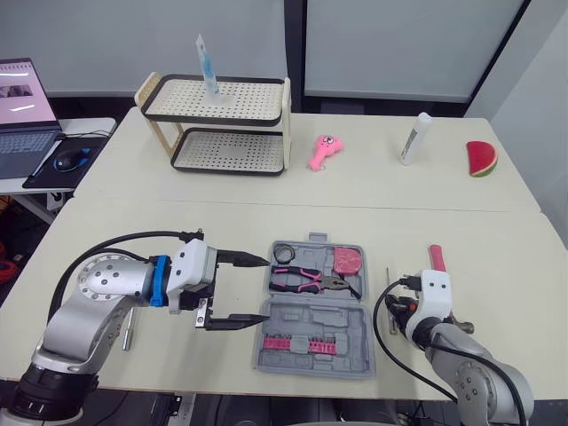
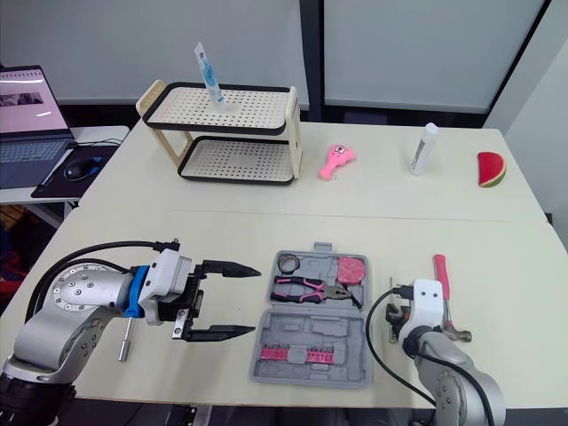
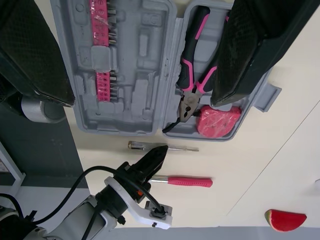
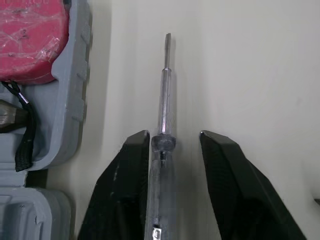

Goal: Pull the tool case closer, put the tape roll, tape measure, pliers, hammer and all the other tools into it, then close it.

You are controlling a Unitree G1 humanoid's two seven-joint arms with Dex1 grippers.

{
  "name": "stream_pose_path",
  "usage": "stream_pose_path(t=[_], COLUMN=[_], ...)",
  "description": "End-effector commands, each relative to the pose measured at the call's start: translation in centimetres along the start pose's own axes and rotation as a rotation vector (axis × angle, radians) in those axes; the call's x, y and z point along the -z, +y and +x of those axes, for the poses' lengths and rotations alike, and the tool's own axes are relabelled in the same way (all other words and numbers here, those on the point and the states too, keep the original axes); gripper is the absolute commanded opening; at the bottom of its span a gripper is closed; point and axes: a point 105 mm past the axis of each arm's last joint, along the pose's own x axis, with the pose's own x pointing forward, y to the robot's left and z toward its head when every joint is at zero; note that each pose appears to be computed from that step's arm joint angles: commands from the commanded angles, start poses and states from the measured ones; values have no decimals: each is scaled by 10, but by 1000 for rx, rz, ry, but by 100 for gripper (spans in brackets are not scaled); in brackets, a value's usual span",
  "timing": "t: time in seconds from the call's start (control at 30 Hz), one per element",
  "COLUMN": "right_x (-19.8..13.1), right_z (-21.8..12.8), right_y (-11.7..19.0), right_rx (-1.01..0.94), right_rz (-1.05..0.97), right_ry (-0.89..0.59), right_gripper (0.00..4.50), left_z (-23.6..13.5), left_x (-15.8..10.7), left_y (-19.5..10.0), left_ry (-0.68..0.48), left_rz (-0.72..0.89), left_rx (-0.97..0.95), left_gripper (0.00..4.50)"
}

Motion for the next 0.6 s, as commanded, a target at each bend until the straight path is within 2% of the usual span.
stream_pose_path(t=[0.03, 0.17, 0.2, 0.3, 0.4, 0.5, 0.6], right_x=[-29, -48, -52, -61, -65, -69, -69], right_z=[-19, -36, -40, -49, -51, -45, -38], right_y=[3, 7, 9, 13, 15, 18, 13], right_rx=[-37, -140, -176, -282, -404, -613, -775], right_rz=[-3, -102, -168, -532, -1001, -1512, -1783], right_ry=[-106, -130, -124, -77, -46, 13, 114], right_gripper=[269, 359, 359, 359, 359, 359, 359], left_z=[0, 1, 1, 1, 2, 5, 8], left_x=[-3, -2, -2, -1, -1, -1, -2], left_y=[-1, -1, -2, -3, -4, -6, -10], left_ry=[0, -1, -2, -3, -3, -7, -12], left_rz=[32, 33, 32, 27, 26, 27, 26], left_rx=[4, -3, -4, -2, 2, 6, 10], left_gripper=[450, 450, 450, 450, 450, 450, 450])
